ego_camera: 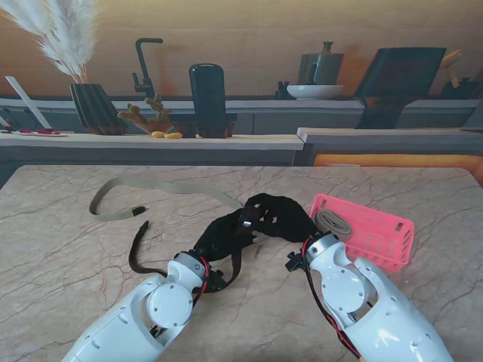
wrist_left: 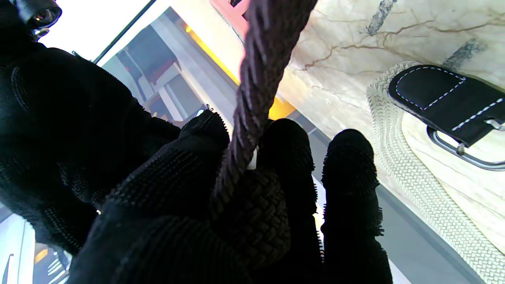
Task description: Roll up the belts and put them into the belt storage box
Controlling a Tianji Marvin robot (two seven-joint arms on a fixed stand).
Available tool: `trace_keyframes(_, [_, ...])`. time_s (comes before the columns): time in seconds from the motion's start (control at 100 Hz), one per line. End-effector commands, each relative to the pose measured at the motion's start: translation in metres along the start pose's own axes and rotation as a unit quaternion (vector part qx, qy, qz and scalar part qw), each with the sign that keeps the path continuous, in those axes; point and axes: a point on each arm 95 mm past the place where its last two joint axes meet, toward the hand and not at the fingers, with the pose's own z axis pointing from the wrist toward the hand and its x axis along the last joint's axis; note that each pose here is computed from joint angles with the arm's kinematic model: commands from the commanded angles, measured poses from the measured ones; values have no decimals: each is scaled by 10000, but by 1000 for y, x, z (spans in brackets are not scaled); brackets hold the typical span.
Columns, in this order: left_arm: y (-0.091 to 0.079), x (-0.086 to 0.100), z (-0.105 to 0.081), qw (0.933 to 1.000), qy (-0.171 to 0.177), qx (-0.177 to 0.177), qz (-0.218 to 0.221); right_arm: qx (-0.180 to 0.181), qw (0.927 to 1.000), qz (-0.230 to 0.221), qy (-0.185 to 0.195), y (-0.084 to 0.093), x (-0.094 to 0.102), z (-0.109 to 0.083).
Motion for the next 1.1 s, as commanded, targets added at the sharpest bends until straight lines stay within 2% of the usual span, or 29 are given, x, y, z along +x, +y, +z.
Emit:
trace_keyframes(0.0, [1,3,0,10000,52,2,-70,143,9998,123,15,-6,0,0])
trace_keyframes(0.17, [2,5,-1,9998,37,-31,-217,105,9997,205,68,-9,-1,2])
trace_keyframes(0.36, [4,7,-4,9980,31,-208,-600,-69,9997,153,152,-11,-2,4])
trace_keyframes(0.57, [3,9,-6,9939,-34,-318,-1059,296,9986,353,243,-12,-4,2])
trace_keyframes(0.65, [3,9,-7,9925,-55,-301,-1180,327,9983,391,276,-12,-4,3])
trace_keyframes(0.73, [3,9,-7,9922,-67,-302,-1207,219,9984,372,373,-12,-2,5])
trace_keyframes(0.86, [2,6,-8,9943,-107,-301,-1019,-186,9981,372,457,-6,4,6])
trace_keyframes(1.09, [-2,2,-8,9968,-201,-207,-743,-565,9964,537,331,6,13,3])
